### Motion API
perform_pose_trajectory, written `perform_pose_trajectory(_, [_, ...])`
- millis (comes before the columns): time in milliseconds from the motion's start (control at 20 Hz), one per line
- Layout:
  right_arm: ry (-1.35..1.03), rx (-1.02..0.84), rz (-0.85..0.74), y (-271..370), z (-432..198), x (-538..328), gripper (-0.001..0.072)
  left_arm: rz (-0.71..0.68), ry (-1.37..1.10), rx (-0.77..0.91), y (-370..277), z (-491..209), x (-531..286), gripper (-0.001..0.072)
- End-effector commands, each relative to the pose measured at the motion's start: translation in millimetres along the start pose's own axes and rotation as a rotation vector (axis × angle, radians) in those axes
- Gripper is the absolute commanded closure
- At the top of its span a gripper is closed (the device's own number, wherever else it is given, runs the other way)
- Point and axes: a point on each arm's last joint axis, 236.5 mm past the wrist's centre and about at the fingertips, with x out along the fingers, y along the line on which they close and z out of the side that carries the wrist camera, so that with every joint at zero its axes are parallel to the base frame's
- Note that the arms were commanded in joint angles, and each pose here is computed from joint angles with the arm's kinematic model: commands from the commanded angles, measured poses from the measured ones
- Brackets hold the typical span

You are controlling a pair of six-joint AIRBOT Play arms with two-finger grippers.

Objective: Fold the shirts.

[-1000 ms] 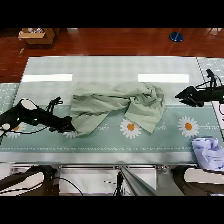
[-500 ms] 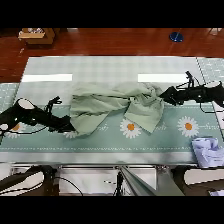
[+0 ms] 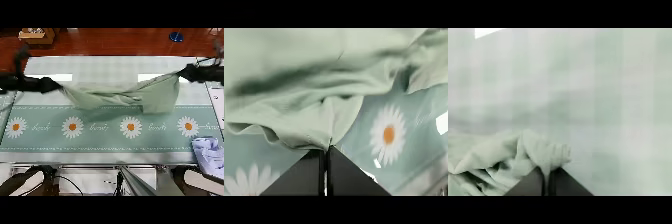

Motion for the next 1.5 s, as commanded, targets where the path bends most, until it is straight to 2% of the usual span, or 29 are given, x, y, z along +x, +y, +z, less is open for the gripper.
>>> perform_pose_trajectory(0, [-0.279,-0.225,0.002,88.9,56.0,-121.3,0.0694,0.049,-0.350,0.260,-78.7,90.3,-113.3,0.0672])
perform_pose_trajectory(200, [-0.602,-0.375,-0.016,185.8,81.9,-247.3,0.0695,0.148,-0.703,0.502,-169.2,130.2,-238.8,0.0672])
perform_pose_trajectory(350, [-0.712,-0.405,-0.135,207.1,79.9,-309.9,0.0695,0.325,-0.803,0.609,-187.8,123.8,-290.8,0.0672])
perform_pose_trajectory(500, [-0.644,-0.388,-0.241,206.2,53.0,-333.9,0.0695,0.531,-0.812,0.646,-178.1,101.9,-322.3,0.0672])
perform_pose_trajectory(650, [-0.517,-0.379,-0.284,206.5,15.7,-339.1,0.0695,0.625,-0.751,0.556,-164.6,66.4,-332.9,0.0672])
perform_pose_trajectory(850, [-0.454,-0.382,-0.334,210.2,-24.3,-355.2,0.0695,0.602,-0.607,0.449,-163.9,8.6,-318.5,0.0672])
perform_pose_trajectory(1000, [-0.333,-0.327,-0.477,174.9,-56.3,-361.5,0.0695,0.599,-0.530,0.429,-164.1,-19.2,-311.8,0.0673])
perform_pose_trajectory(1150, [-0.237,-0.313,-0.448,165.2,-60.5,-342.1,0.0695,0.569,-0.414,0.390,-149.9,-35.3,-290.0,0.0673])
perform_pose_trajectory(1450, [0.108,-0.170,-0.336,98.1,-38.5,-220.9,0.0695,0.330,-0.105,0.271,-93.3,-64.2,-180.0,0.0673])
